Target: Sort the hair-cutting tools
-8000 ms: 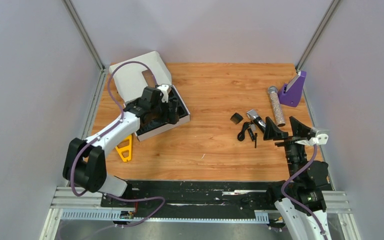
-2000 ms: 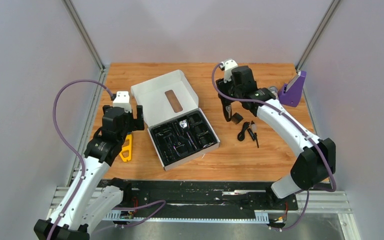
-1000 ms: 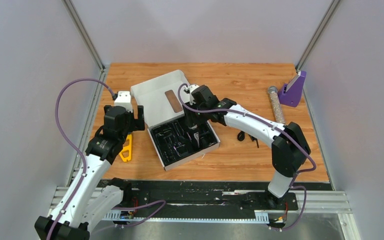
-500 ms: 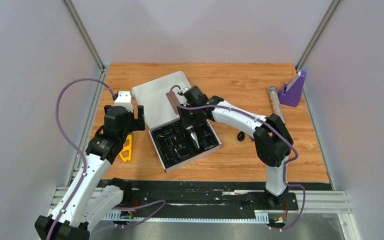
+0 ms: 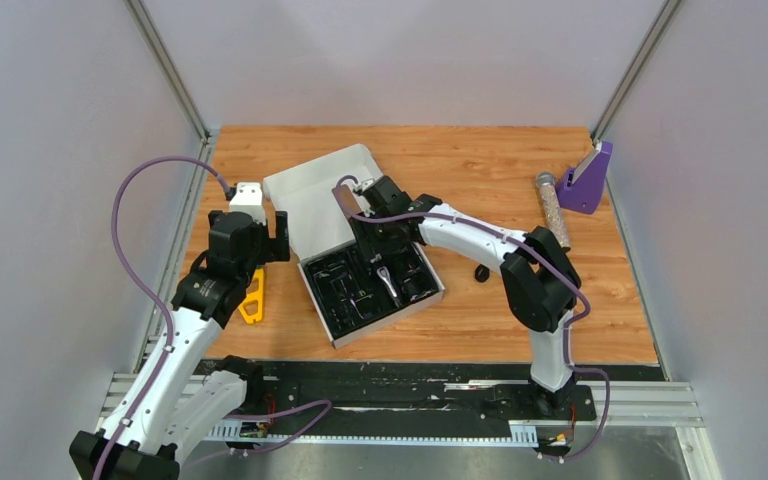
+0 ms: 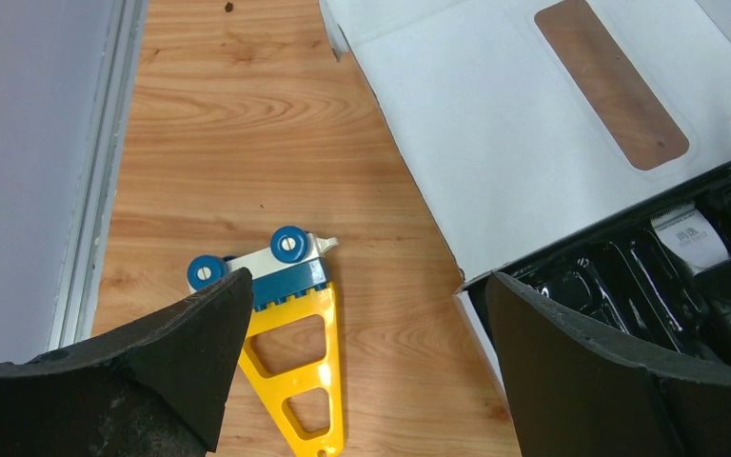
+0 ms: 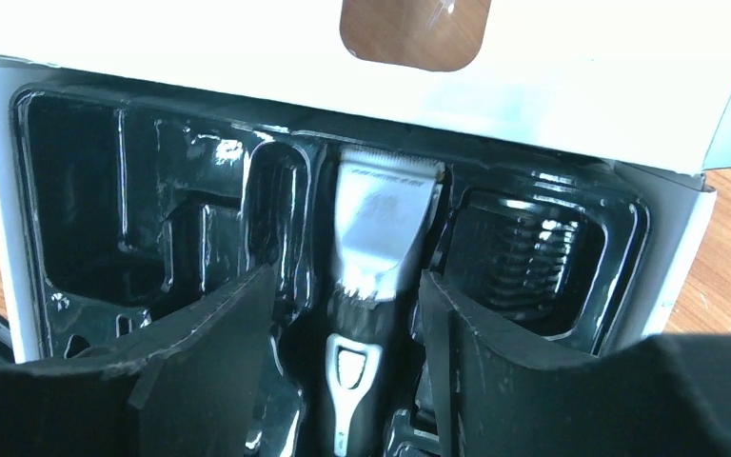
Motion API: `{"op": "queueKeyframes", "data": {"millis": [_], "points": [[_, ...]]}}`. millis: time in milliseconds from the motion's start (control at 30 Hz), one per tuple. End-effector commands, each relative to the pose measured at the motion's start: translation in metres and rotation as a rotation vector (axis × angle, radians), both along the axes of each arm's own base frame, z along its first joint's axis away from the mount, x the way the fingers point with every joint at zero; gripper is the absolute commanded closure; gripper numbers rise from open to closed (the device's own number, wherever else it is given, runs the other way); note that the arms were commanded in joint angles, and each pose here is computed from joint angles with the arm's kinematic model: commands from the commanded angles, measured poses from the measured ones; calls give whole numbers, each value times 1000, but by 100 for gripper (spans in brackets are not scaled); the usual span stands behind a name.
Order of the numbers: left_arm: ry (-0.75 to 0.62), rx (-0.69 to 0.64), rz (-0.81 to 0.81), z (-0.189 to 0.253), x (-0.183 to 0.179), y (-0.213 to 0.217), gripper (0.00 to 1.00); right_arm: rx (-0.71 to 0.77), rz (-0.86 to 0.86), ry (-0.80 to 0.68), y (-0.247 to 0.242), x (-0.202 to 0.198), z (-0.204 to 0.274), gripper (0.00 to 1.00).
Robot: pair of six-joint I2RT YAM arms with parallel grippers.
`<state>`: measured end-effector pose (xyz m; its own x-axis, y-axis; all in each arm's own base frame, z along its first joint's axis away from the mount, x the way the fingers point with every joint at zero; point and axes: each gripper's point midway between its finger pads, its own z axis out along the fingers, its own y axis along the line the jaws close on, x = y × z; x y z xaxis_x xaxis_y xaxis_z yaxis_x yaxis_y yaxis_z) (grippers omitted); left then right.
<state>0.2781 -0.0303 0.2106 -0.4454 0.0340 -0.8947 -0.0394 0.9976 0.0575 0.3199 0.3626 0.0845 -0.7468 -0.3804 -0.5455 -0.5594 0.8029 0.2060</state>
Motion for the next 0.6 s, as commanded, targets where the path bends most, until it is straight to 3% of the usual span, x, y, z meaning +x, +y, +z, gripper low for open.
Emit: {"op": "queueKeyframes", "data": {"millis": [0,133,333,567], "points": [[-36,-20,9,11,3,-1,0,56,-6,-79,2,1,40,40],[-33,-21,9,10,4,-2,0,58,-6,-101,-2,-2,48,45],[-32,-20,11,10,3,-1,0,39,-5,-112,-7,-2,42,65],[-34,-21,12,11,2,-1,0,-15,-66,-169,-42,0,47,62]]}}
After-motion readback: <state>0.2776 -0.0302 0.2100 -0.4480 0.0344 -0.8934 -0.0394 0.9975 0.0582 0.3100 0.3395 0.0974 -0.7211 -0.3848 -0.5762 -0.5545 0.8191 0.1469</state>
